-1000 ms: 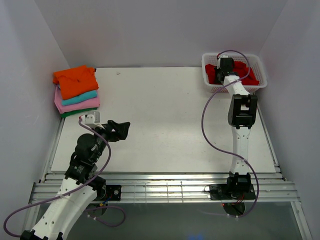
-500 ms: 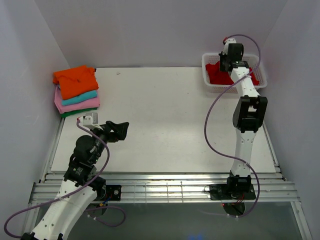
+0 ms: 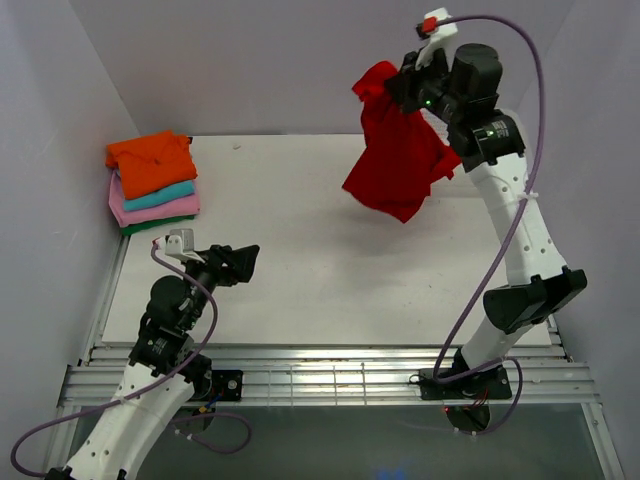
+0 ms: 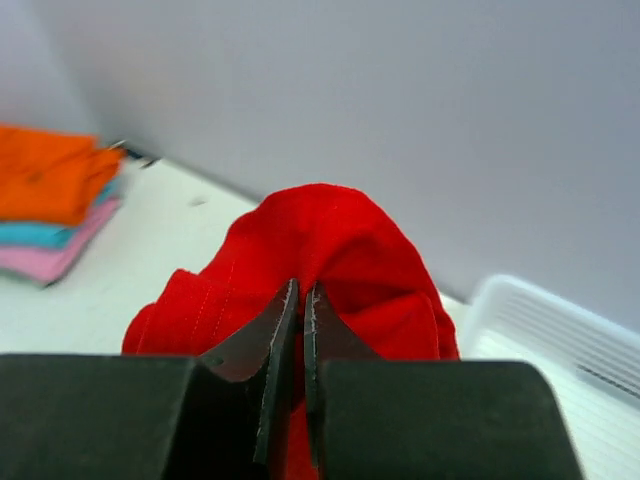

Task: Fold and stack the t-shirts
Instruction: Grab the tshirt from the pile, then move the tshirt to the center of the board, then flatten the tshirt out

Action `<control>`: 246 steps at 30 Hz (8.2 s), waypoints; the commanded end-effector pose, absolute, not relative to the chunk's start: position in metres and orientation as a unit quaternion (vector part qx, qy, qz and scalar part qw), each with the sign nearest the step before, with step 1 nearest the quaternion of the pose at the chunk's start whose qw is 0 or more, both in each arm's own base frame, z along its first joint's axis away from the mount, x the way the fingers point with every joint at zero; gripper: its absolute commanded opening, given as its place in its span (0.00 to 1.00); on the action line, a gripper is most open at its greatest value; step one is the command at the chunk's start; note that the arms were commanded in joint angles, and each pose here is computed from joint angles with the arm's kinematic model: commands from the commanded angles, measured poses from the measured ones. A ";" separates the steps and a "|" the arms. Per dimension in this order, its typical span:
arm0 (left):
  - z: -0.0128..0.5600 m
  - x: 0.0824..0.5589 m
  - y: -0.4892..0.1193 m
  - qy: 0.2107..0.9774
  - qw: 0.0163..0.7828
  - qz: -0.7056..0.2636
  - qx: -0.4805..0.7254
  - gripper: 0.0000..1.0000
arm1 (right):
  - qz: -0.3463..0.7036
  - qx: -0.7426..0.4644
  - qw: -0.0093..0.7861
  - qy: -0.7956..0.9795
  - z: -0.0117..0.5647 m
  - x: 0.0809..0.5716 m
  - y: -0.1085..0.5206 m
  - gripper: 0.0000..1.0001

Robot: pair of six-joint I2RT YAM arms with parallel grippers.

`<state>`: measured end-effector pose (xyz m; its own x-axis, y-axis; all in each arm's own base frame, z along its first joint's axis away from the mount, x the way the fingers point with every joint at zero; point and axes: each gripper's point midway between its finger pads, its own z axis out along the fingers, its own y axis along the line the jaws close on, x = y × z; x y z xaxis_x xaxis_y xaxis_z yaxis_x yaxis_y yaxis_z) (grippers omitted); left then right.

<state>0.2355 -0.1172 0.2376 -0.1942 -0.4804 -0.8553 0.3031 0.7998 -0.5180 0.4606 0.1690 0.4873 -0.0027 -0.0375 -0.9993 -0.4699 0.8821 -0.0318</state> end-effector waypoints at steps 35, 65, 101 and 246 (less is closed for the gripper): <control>0.157 0.260 -0.180 0.771 0.492 -0.401 -0.053 0.98 | -0.094 -0.025 0.362 0.927 0.208 0.286 0.068 0.90; 0.140 0.276 -0.297 0.768 0.447 -0.453 0.074 0.98 | 0.196 -0.217 0.353 0.889 0.118 0.445 0.222 0.82; 0.135 0.260 -0.261 0.771 0.473 -0.424 0.035 0.98 | 0.268 -0.344 0.200 0.877 0.030 0.364 0.292 0.55; 0.086 0.451 -0.120 0.850 0.511 -0.091 -0.086 0.72 | 0.035 -0.248 0.317 0.915 0.009 0.478 0.239 0.40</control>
